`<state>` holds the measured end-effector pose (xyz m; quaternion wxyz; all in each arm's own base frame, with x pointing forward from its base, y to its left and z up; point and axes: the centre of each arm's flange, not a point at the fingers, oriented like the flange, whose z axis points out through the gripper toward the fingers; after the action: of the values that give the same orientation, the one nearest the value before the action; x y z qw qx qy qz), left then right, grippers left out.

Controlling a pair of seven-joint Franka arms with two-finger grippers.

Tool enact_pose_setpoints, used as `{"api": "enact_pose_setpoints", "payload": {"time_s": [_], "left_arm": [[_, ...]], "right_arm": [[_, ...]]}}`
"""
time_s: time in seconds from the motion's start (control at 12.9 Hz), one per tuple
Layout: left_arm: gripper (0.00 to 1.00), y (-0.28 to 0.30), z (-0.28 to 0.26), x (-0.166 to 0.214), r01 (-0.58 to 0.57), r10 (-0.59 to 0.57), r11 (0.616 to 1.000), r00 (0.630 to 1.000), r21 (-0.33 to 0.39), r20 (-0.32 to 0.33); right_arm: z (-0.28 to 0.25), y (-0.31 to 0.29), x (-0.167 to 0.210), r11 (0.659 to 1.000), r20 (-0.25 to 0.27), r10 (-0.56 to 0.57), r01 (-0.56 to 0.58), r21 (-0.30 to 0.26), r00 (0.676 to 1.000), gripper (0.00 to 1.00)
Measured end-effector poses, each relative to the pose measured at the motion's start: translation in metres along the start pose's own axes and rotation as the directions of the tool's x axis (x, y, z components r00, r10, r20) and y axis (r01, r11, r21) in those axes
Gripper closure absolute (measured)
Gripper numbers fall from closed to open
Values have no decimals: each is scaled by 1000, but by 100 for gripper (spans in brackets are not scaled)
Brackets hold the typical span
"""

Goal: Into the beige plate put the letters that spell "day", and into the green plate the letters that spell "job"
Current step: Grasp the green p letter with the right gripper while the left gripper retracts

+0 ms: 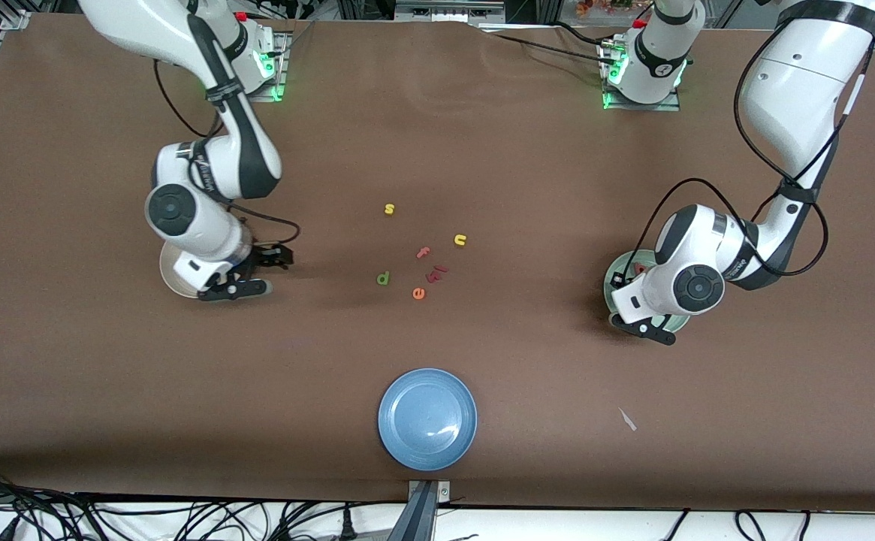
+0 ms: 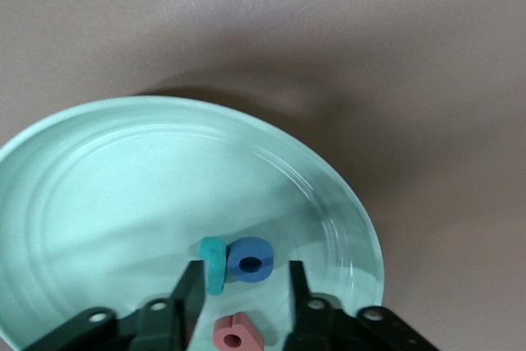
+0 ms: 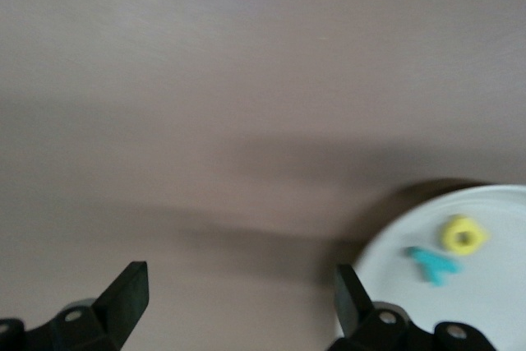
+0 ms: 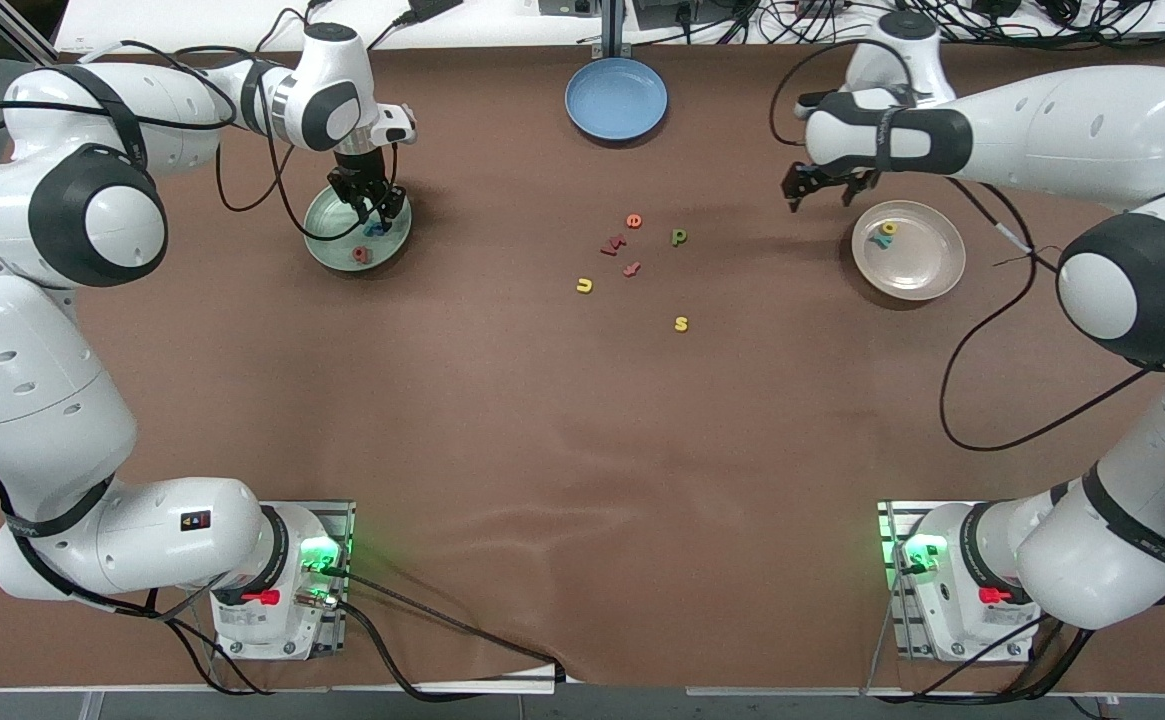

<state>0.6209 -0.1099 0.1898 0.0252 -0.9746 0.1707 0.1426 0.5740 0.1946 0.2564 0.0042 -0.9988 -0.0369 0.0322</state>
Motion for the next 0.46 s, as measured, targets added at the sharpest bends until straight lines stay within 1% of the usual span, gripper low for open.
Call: {"api": "enact_pose_setpoints", "payload": {"time_s": [0.15, 0.23, 0.31, 0.39, 0.46], "left_arm": [[26, 5, -12, 0, -8, 8, 1000, 1000, 5, -19], [17, 6, -25, -1, -9, 9, 1000, 999, 13, -33], [6, 6, -42, -4, -6, 8, 1000, 999, 26, -45], [0, 4, -67, -9, 0, 2, 999, 998, 44, -56], [0, 1, -98, -15, 12, -7, 998, 997, 65, -72]], "right_arm": [[2, -39, 3, 994, -6, 112, -112, 20, 994, 0], [3, -58, 6, 986, -9, 162, -162, 31, 987, 0], [5, -74, 9, 978, -9, 204, -203, 39, 979, 0], [10, -89, 13, 969, -8, 243, -243, 45, 970, 0], [15, -104, 16, 960, -9, 277, -276, 49, 961, 0]]}}
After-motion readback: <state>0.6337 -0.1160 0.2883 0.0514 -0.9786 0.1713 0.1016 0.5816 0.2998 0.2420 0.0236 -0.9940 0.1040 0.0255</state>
